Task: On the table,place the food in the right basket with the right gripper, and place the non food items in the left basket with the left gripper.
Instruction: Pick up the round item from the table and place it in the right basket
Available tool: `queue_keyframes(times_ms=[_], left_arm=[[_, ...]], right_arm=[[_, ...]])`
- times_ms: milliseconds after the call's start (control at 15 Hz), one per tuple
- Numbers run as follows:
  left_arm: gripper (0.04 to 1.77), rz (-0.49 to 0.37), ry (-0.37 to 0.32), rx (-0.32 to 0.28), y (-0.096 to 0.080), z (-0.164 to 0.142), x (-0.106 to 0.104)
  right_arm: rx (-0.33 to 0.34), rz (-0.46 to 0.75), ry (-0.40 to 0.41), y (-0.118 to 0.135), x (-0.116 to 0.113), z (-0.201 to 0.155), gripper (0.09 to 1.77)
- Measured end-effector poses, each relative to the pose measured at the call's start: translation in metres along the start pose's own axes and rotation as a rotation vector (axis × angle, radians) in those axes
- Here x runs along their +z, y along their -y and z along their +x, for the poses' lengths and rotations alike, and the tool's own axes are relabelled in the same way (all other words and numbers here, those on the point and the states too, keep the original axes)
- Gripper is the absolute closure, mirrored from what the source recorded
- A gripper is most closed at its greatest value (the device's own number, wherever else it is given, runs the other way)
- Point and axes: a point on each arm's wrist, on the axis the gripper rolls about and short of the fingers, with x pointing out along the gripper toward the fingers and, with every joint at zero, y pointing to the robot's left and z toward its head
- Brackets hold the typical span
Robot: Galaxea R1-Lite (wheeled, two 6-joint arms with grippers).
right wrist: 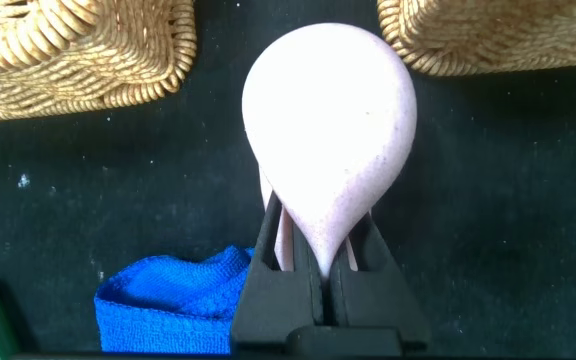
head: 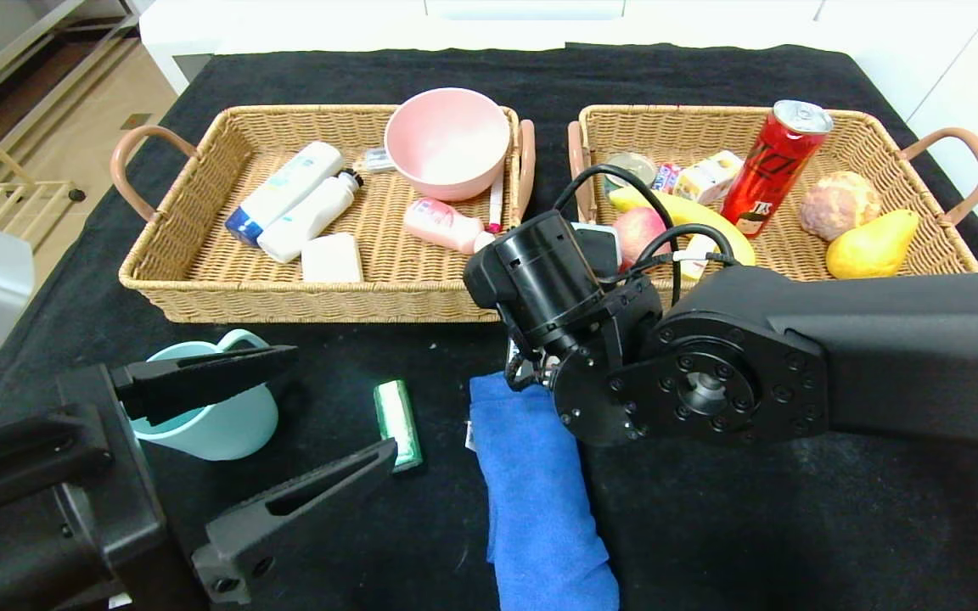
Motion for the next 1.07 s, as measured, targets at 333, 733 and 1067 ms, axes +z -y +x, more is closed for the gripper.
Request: queue_keyframes(times_ms=[333, 733, 1067], left_arm=[[0.09, 0.0, 0.0, 0.0, 0.0, 0.0, 0.0], [0.09, 0.0, -0.002, 0.001, 0.0, 0.0, 0.0], [0.09, 0.002, -0.001, 0.001, 0.0, -0.001, 0.0]], right_arm=[[-0.002, -0.006, -0.003, 0.0, -0.001, 0.0, 1.7], [0.04, -0.022, 0.024, 0.004, 0.016, -0.028, 1.7], [0.081, -0.076, 0.047, 0.019, 0.037, -0.07, 1.7]])
